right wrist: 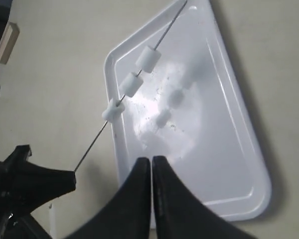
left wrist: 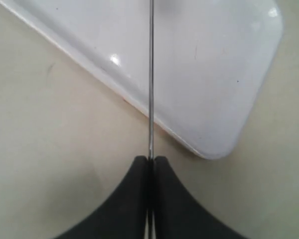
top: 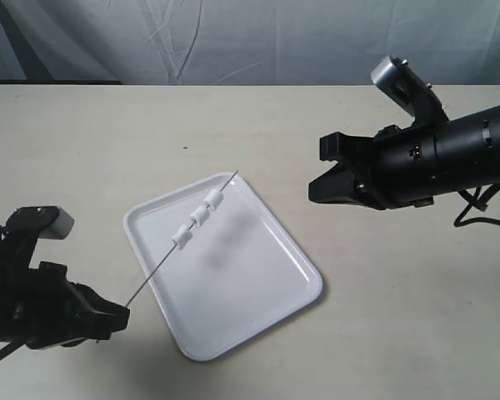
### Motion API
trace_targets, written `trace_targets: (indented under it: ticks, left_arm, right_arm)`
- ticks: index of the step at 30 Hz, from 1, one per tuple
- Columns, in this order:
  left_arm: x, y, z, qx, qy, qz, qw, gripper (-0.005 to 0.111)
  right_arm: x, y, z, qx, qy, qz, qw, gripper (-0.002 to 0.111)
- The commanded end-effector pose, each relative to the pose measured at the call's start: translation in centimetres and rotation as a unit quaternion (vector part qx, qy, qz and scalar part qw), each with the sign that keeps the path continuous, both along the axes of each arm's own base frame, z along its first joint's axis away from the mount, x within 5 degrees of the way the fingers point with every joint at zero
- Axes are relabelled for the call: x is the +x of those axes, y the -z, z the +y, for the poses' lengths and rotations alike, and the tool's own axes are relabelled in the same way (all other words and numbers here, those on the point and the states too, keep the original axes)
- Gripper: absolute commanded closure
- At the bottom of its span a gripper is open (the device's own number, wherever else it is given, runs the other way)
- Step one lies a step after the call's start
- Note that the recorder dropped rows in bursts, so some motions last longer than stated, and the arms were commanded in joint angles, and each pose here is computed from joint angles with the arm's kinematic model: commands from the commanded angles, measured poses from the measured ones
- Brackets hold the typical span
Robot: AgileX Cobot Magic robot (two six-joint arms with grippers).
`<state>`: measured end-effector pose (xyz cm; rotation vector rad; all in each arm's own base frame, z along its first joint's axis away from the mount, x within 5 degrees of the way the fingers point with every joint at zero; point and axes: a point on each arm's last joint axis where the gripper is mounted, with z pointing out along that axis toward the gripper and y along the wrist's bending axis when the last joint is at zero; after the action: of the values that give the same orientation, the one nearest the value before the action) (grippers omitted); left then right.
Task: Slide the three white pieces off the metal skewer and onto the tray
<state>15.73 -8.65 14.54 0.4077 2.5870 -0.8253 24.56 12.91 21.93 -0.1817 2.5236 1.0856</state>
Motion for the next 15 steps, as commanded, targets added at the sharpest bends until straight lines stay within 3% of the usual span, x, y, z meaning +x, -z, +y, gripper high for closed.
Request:
trace_targets:
  ticks: [1, 8, 15]
  left_arm:
    - [-1.8, -0.6, 0.0, -0.033, -0.011, 0.015, 0.999, 0.107]
    - [-3.6, -1.1, 0.0, -0.067, -0.026, 0.030, 0.997, 0.107]
    - [-4.2, -1.3, 0.1, -0.079, -0.030, 0.029, 0.996, 0.107]
  right_arm:
    - [0.3, 0.6, 0.9, 0.002, 0.025, -0.008, 1.000, 0.095]
    - [0.6, 2.6, 2.8, 0.011, 0.045, 0.028, 0.999, 0.063]
    - [1.5, 3.7, 3.9, 0.063, 0.067, 0.040, 0.995, 0.063]
